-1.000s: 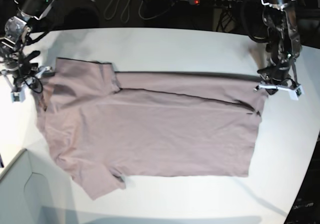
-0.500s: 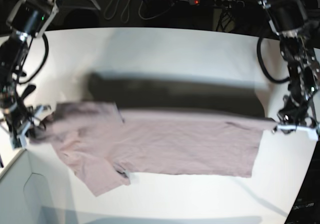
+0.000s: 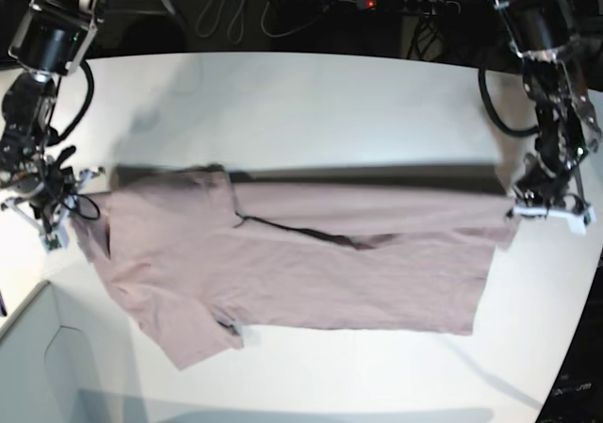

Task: Layout the t-shirt on the table in an organized manner, then fold the t-shirt properly
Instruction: 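Lay the folded edge down and pull it taut with both grippers, then regrasp the shirt corner with the right gripper and pull it outward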

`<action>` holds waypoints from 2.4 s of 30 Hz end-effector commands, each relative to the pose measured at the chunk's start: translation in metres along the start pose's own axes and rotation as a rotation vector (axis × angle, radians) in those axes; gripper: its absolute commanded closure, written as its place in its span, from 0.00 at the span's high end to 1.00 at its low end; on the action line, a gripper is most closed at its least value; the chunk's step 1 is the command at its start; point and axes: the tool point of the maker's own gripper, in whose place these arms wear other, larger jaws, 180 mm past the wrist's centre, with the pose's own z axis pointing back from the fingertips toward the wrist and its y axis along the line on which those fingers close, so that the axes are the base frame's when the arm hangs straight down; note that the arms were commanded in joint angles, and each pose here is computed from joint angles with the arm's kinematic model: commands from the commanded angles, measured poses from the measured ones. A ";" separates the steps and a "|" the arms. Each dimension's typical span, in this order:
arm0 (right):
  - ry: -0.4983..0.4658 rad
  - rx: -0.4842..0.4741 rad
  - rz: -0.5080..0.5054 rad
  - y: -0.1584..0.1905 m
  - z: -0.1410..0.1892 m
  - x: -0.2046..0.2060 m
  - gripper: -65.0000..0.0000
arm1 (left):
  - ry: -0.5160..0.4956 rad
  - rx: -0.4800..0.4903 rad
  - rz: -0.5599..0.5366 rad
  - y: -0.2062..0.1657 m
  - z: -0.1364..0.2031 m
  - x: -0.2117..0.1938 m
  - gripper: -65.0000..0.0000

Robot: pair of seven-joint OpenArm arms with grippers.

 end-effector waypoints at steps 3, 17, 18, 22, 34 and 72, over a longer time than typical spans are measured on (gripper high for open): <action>-0.024 -0.062 0.050 -0.020 0.019 0.001 0.00 | -0.052 0.026 0.005 0.017 0.010 0.014 0.00; 0.034 -0.059 0.160 0.017 0.066 -0.054 0.00 | -0.016 0.121 -0.021 0.068 0.047 -0.020 0.00; 0.053 -0.046 0.153 0.021 0.064 -0.062 0.00 | -0.011 0.124 -0.022 0.070 0.048 -0.023 0.00; 0.094 -0.003 0.112 0.036 0.056 -0.081 0.00 | 0.003 0.134 -0.026 0.075 0.051 -0.030 0.00; 0.156 0.004 0.063 0.032 0.050 -0.106 0.16 | -0.006 0.153 -0.012 0.084 0.055 -0.028 0.00; 0.164 0.123 -0.202 0.147 0.074 -0.133 0.48 | 0.002 0.138 0.015 0.075 0.052 -0.036 0.00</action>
